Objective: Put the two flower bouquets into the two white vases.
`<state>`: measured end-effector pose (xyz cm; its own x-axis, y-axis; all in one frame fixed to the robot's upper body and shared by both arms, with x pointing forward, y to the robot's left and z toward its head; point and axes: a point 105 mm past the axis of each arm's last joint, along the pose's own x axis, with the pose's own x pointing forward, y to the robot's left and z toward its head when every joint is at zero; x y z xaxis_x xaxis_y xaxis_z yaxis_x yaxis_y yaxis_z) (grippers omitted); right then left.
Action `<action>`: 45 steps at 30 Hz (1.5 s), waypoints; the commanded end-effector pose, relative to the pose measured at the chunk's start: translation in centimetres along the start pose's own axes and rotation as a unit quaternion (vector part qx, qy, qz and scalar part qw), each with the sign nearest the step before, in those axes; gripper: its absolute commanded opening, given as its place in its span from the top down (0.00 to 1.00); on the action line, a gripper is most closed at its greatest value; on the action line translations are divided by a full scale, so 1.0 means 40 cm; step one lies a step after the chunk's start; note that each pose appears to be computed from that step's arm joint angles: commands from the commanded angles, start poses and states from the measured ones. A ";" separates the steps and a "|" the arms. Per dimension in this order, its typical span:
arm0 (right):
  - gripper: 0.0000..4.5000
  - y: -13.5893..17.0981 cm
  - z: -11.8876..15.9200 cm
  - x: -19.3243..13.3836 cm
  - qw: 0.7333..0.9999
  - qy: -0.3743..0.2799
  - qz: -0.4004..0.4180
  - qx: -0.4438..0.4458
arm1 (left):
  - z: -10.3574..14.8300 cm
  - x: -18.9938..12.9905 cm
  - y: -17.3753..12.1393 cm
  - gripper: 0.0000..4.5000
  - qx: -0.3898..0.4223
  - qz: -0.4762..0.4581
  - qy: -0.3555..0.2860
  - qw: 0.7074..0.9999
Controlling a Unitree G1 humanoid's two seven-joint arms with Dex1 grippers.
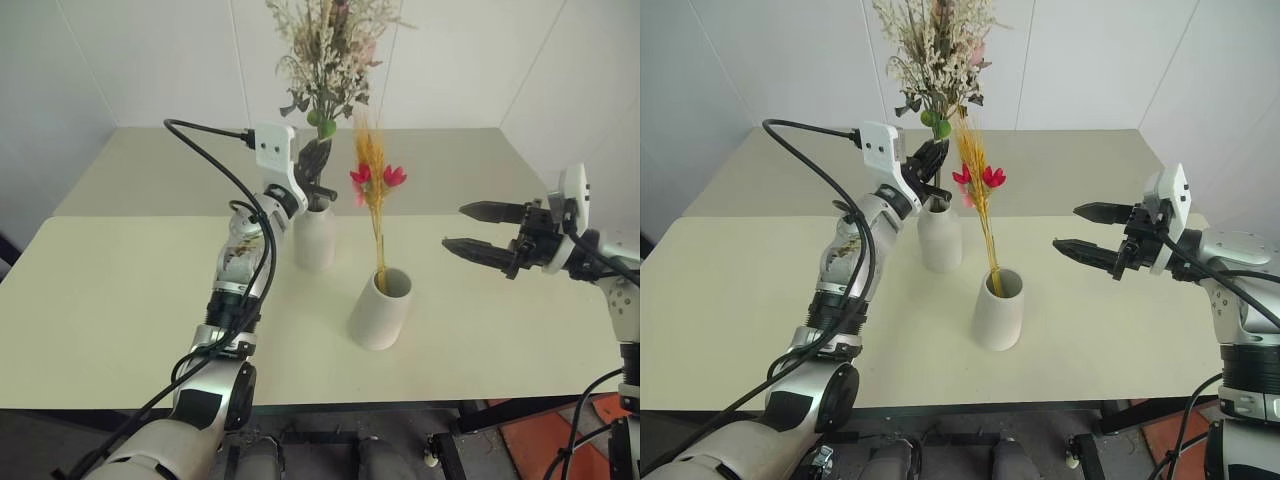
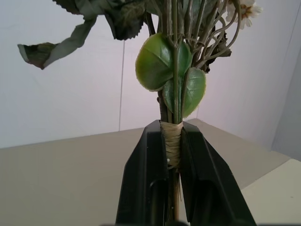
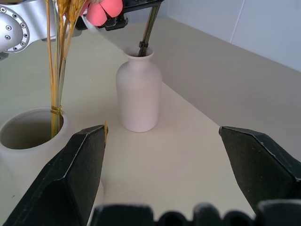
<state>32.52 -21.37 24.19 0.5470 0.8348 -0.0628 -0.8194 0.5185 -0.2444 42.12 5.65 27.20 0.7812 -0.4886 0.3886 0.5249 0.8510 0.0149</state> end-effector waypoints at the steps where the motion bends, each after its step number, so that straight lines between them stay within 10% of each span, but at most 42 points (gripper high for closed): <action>1: 0.00 -0.003 0.029 -0.004 1.000 -0.014 -0.007 -0.024 | 0.035 -0.001 -0.011 0.97 0.013 -0.008 -0.026 1.000; 15: 0.00 -0.006 0.020 -0.006 1.000 -0.010 -0.010 -0.022 | 0.042 -0.181 0.045 0.00 -0.003 0.030 0.027 0.999; 31: 0.00 -0.010 0.007 -0.011 1.000 0.003 -0.007 -0.014 | 0.093 -0.372 0.179 0.00 0.067 0.022 0.124 0.990; 45: 0.00 0.002 -0.008 -0.074 0.999 0.035 -0.014 -0.007 | 0.216 -0.534 0.199 0.00 0.141 -0.251 0.234 0.928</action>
<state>31.51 -23.54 22.06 0.5726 0.8031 -0.1648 -0.8157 0.5382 -0.2119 27.50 24.38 25.42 0.5865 -0.7848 -0.2002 0.7974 0.5162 0.3126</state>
